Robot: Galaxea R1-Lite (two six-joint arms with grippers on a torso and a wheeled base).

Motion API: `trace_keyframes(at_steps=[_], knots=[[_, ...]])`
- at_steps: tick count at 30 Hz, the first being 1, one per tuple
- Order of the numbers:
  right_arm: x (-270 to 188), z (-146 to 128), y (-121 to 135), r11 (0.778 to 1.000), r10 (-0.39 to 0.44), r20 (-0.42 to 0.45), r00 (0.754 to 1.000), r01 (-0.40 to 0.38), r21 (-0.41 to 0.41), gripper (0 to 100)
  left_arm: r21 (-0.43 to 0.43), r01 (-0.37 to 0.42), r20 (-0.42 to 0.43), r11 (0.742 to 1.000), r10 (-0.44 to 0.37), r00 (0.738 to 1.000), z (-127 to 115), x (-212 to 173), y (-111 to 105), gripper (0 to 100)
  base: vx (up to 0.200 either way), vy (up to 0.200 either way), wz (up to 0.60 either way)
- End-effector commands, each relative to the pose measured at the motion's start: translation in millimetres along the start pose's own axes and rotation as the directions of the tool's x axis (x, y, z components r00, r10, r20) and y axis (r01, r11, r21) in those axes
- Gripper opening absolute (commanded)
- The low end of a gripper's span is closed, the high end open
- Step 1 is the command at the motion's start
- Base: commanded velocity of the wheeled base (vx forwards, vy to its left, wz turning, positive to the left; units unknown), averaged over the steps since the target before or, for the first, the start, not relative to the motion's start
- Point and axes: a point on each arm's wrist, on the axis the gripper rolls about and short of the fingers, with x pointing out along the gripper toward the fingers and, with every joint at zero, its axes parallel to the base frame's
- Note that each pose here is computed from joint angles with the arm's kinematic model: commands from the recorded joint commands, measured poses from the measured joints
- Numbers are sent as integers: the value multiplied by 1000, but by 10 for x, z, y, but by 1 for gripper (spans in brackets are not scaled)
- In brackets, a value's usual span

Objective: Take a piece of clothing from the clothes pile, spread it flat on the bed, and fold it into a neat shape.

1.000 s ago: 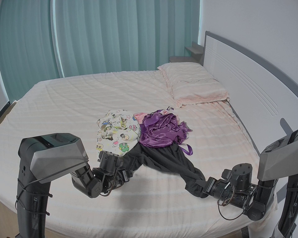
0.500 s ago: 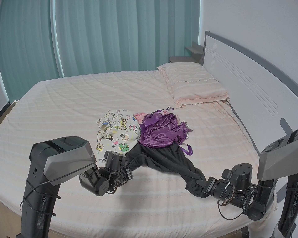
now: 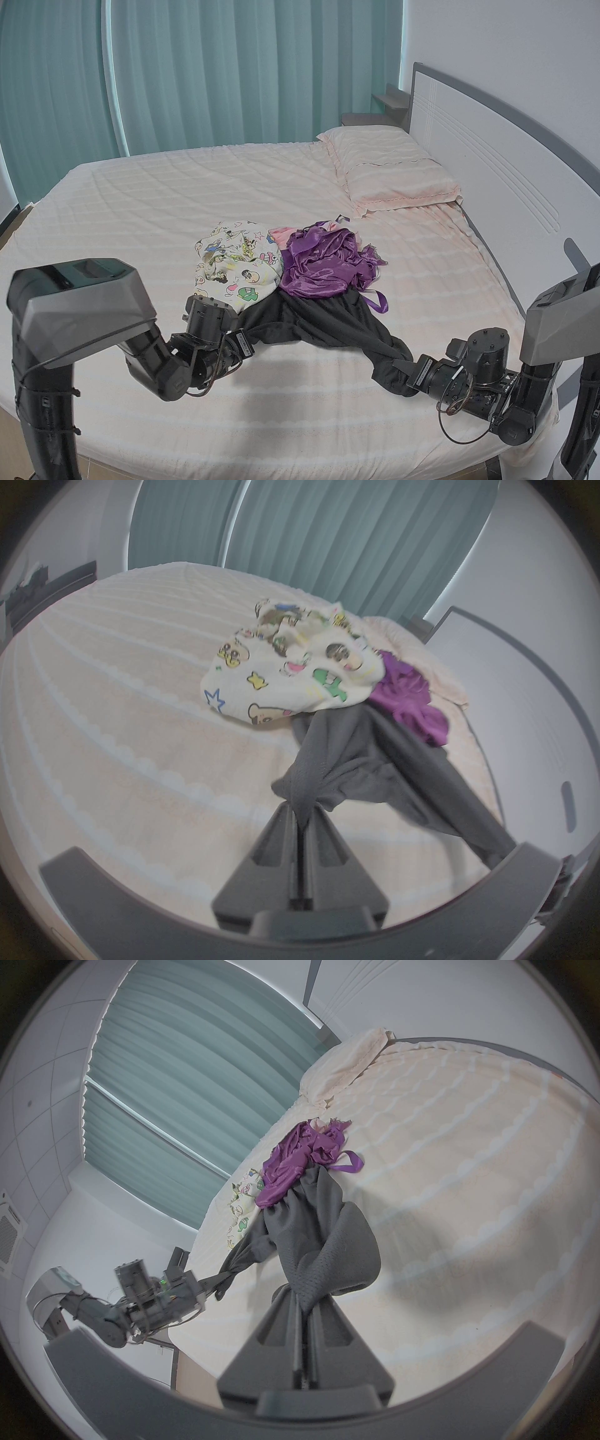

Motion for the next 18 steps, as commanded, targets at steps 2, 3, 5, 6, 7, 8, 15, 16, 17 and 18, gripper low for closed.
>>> trace_keyframes(at_steps=[2,3,5,6,7,8,15,16,17,18], knots=[[-245,213,460,988,151,160,975,-147,-38,0,-61,190,80,980,-185,979,188,-1060,-119,0,0,0,0],[-256,222,470,988,155,164,974,-151,-40,0,-62,195,82,979,-190,978,188,-1078,-125,0,0,0,0],[-508,423,676,967,254,256,933,-240,-82,0,-76,316,150,946,-303,941,262,-1471,-242,0,0,0,0],[-596,490,750,957,291,287,913,-275,-95,0,-75,363,175,929,-347,922,295,-1633,-280,0,0,0,0],[-658,544,804,948,320,308,896,-302,-104,0,-71,395,188,916,-377,907,313,-1744,-306,0,0,0,0],[-658,544,804,948,320,308,896,-302,-104,0,-71,395,188,916,-377,907,313,-1744,-306,0,0,0,0],[-1181,961,1211,863,500,476,723,-461,-206,0,17,531,298,847,-511,806,425,-2361,-395,0,0,0,0],[-1235,976,1228,854,514,481,711,-474,-212,0,18,512,313,859,-491,813,429,-2355,-373,0,0,0,0],[-1261,972,1231,843,533,466,706,-492,-218,0,10,483,329,876,-459,825,431,-2332,-315,0,0,0,0],[-1261,962,1225,838,542,450,709,-499,-223,0,3,470,333,883,-444,832,435,-2313,-284,0,0,0,0]])
